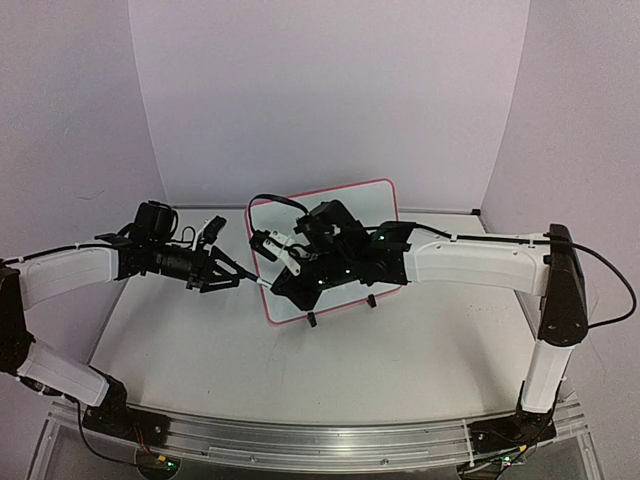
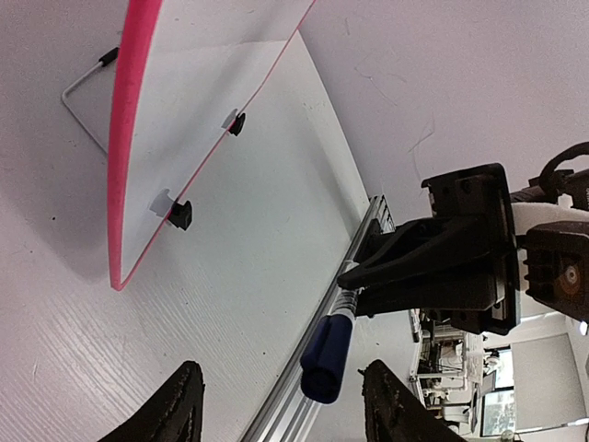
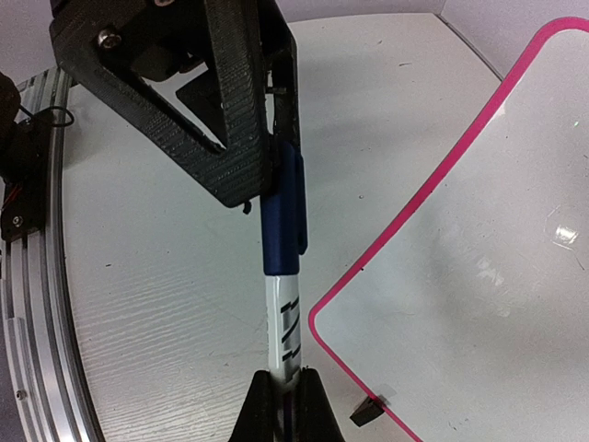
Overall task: Write a sentence on the whiteboard
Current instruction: Pass from the right arm to the left
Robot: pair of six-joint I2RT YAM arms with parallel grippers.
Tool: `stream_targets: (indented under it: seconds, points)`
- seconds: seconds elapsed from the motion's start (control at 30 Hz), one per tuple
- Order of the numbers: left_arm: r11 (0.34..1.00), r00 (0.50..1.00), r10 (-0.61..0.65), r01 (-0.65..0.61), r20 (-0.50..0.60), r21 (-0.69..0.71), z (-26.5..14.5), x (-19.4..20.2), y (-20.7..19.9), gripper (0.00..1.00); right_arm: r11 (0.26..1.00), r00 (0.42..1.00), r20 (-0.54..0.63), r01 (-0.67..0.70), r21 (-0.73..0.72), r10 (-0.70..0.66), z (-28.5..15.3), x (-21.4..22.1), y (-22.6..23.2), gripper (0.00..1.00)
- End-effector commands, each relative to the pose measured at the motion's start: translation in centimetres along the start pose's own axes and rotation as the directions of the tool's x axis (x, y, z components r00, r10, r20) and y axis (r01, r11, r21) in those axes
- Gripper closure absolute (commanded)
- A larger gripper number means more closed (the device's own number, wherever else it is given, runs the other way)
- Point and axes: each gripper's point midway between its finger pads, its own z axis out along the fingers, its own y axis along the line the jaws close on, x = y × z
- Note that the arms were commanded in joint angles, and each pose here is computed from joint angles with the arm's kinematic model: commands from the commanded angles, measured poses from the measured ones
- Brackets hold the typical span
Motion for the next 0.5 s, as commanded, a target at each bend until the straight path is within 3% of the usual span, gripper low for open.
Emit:
stream_targets:
  seconds: [0.0, 0.2, 0.37, 0.47]
  points:
    - [0.997, 0.999, 0.046, -0.046, 0.003, 0.059, 0.10, -0.16, -1.40, 0.44, 1.000, 0.998, 0.055, 0.022, 0.015, -0.022, -0.62, -1.82, -0.15, 1.00]
    - [0.997, 0.999, 0.032, -0.032, 0.005, 0.066, 0.29, -0.31, -1.33, 0.54, 1.000, 0.998, 0.061, 0.029, 0.002, -0.029, -0.62, -2.06, 0.05, 1.00]
    - [0.995, 1.000, 0.030, -0.030, 0.000, 0.097, 0.72, -0.40, -1.68, 0.71, 0.999, 0.998, 0.060, 0.031, -0.006, -0.031, -0.50, -2.05, 0.22, 1.00]
    - [0.994, 1.000, 0.028, -0.027, -0.010, 0.107, 1.07, -0.29, -1.90, 0.71, 0.999, 0.998, 0.059, 0.034, -0.011, -0.034, -0.32, -2.07, 0.33, 1.00]
